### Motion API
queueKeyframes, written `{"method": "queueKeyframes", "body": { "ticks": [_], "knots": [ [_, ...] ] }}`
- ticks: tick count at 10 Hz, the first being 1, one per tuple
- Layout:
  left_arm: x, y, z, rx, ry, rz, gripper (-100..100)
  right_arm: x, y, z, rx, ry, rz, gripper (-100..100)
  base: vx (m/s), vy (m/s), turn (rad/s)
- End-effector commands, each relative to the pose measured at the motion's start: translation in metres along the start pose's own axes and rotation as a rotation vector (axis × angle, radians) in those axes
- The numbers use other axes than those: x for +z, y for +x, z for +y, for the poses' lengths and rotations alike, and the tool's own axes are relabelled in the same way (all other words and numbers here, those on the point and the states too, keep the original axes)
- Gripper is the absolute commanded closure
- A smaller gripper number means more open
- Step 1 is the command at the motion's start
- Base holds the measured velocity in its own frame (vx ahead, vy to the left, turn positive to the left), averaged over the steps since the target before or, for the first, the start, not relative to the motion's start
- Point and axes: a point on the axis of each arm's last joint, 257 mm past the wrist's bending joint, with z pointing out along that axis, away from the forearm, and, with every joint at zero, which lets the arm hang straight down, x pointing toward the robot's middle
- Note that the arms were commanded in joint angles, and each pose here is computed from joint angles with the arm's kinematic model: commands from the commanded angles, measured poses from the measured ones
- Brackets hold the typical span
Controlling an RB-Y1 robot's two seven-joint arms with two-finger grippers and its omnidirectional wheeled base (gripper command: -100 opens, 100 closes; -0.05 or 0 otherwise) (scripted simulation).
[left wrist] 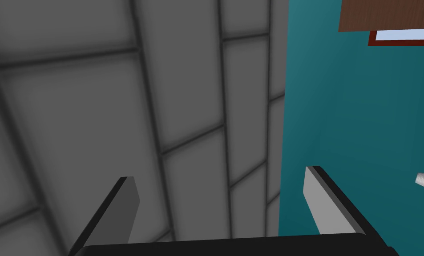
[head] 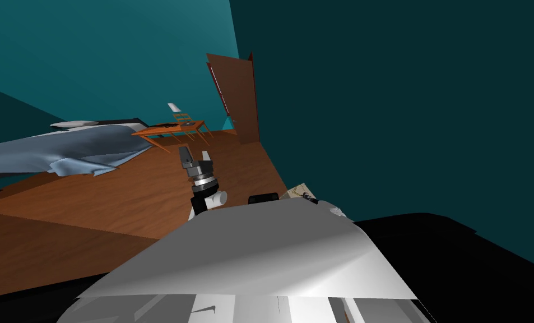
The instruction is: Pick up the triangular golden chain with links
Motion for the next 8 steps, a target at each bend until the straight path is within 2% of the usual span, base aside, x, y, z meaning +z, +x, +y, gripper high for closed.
{"method": "queueKeyframes", "body": {
  "ticks": [1, 3, 4, 5, 7, 8],
  "knots": [
    [0.000, 0.000, 0.000, 0.000, 0.000, 0.000, 0, 0.000, 0.000, 0.000, 0.000, 0.000, 0.000, 100, 0.000, 0.000, 0.000],
    [0.000, 0.000, 0.000, 0.000, 0.000, 0.000, 0, 0.000, 0.000, -0.001, 0.000, 0.002, -0.001, 100, 0.000, 0.000, 0.000],
    [0.000, 0.000, 0.000, 0.000, 0.000, 0.000, 0, 0.000, 0.000, -0.001, 0.000, 0.002, -0.001, 0, 0.000, 0.000, 0.000],
    [0.000, 0.000, 0.000, 0.000, 0.000, 0.000, 0, -0.007, 0.008, -0.007, -0.007, 0.000, -0.003, 100, 0.011, 0.027, -0.099],
    [0.000, 0.000, 0.000, 0.000, 0.000, 0.000, 0, -0.017, 0.018, -0.013, -0.018, -0.004, -0.007, 100, 0.009, 0.058, -0.087],
    [0.000, 0.000, 0.000, 0.000, 0.000, 0.000, 0, -0.014, 0.014, -0.010, -0.015, -0.002, -0.003, 100, 0.004, 0.031, -0.019]
  ]
}}
